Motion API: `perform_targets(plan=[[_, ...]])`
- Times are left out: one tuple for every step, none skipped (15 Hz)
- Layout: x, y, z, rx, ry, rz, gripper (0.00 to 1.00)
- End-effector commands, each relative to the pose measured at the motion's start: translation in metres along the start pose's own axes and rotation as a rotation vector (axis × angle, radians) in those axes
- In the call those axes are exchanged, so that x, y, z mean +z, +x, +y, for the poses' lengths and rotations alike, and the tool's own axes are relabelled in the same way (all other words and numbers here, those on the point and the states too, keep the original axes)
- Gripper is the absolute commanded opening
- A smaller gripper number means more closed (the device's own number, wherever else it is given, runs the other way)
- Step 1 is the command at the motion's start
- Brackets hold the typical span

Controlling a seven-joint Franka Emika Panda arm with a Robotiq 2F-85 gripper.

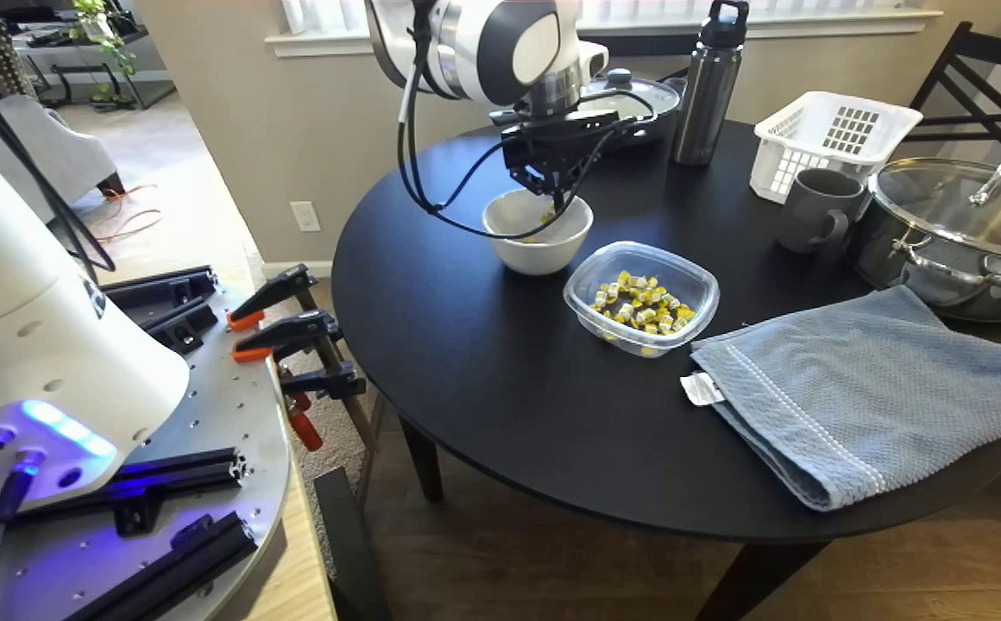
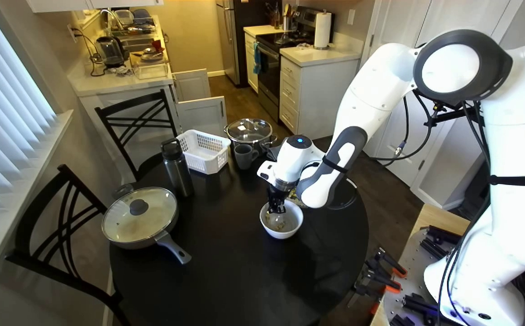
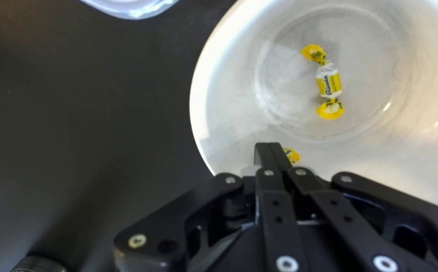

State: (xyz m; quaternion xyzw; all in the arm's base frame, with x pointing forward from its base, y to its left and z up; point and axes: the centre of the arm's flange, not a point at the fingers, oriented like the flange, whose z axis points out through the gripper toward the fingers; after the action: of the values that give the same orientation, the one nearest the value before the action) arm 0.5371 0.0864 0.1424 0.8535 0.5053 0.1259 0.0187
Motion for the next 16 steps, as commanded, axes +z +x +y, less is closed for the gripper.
perform_targets(plan=[[-0.042, -0.007, 0.014, -0.002, 0.023, -0.030, 0.00], [-0.051, -0.008, 0.020, 0.006, 0.025, -0.039, 0.00], [-0.062, -0.009, 0.026, 0.013, 0.025, -0.047, 0.00], [-0.071, -0.011, 0.031, 0.021, 0.022, -0.058, 0.00], [-0.081, -0.014, 0.037, 0.028, 0.013, -0.068, 0.00], [-0.089, -0.017, 0.042, 0.030, 0.007, -0.074, 0.00], [-0.094, -0.019, 0.046, 0.036, 0.003, -0.078, 0.00], [-0.097, -0.020, 0.048, 0.038, 0.010, -0.077, 0.00], [-0.096, -0.019, 0.047, 0.036, 0.030, -0.077, 0.00], [-0.094, -0.019, 0.046, 0.031, 0.049, -0.078, 0.00], [-0.089, -0.017, 0.042, 0.023, 0.071, -0.081, 0.00], [-0.084, -0.017, 0.038, 0.016, 0.092, -0.083, 0.00], [-0.077, -0.016, 0.035, 0.010, 0.109, -0.088, 0.00], [-0.071, -0.016, 0.033, 0.006, 0.115, -0.096, 0.00], [-0.064, -0.015, 0.030, 0.003, 0.115, -0.099, 0.00], [-0.057, -0.014, 0.029, -0.001, 0.113, -0.105, 0.00]])
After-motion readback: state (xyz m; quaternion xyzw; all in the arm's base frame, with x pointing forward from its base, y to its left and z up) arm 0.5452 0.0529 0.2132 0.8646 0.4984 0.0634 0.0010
